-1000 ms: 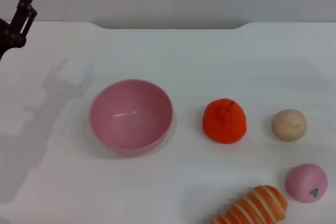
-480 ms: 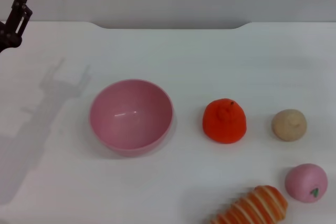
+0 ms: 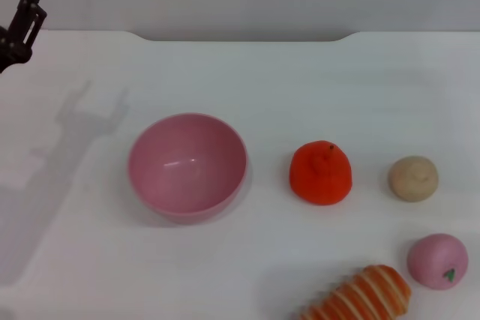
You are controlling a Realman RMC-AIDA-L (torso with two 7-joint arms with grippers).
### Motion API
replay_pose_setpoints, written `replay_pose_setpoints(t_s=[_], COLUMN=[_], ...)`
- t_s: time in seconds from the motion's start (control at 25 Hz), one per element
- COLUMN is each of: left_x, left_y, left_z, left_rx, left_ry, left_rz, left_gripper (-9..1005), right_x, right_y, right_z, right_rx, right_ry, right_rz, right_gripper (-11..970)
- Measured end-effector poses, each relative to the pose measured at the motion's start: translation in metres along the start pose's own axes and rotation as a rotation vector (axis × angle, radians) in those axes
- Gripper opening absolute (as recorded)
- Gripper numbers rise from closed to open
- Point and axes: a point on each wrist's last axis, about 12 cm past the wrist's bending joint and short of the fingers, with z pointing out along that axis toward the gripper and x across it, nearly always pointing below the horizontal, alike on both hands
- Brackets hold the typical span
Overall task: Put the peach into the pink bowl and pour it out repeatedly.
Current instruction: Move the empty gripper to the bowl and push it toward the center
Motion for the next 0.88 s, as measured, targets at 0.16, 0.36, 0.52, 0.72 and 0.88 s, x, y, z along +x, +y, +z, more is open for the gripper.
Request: replay_pose_setpoints(t_s=[0.16, 0.36, 0.52, 0.72, 0.88], left_x=[-0.001, -0.009, -0.025, -0.05, -0.056], left_y=[0.001, 0.003, 0.007, 0.005, 0.003], left_z=[0.006, 0.024, 0.045, 0.071, 0.074], left_rx=[0.025, 0.137, 0.288, 0.503, 0.548], left_ry=[0.011, 0.031, 0.085, 0.185, 0.188], left_rz=[-0.066, -0.203, -0.345, -0.433, -0.44], left_gripper=[655, 651, 648, 643, 640], right_x=[-0.001, 0.0, 0.004, 0.01, 0.013], right_y=[0.001, 0.001, -0.003, -0.007, -0.008], right_z=[0.002, -0.002, -0.014, -0.032, -0.039], right_rx=[-0.014, -0.02, -0.018, 0.0, 0.007], right_ry=[-0.002, 0.013, 0.049, 0.094, 0.117], right_rz=[0.003, 0.036, 0.079, 0.093, 0.096], right_gripper=[656, 655, 655, 656, 656])
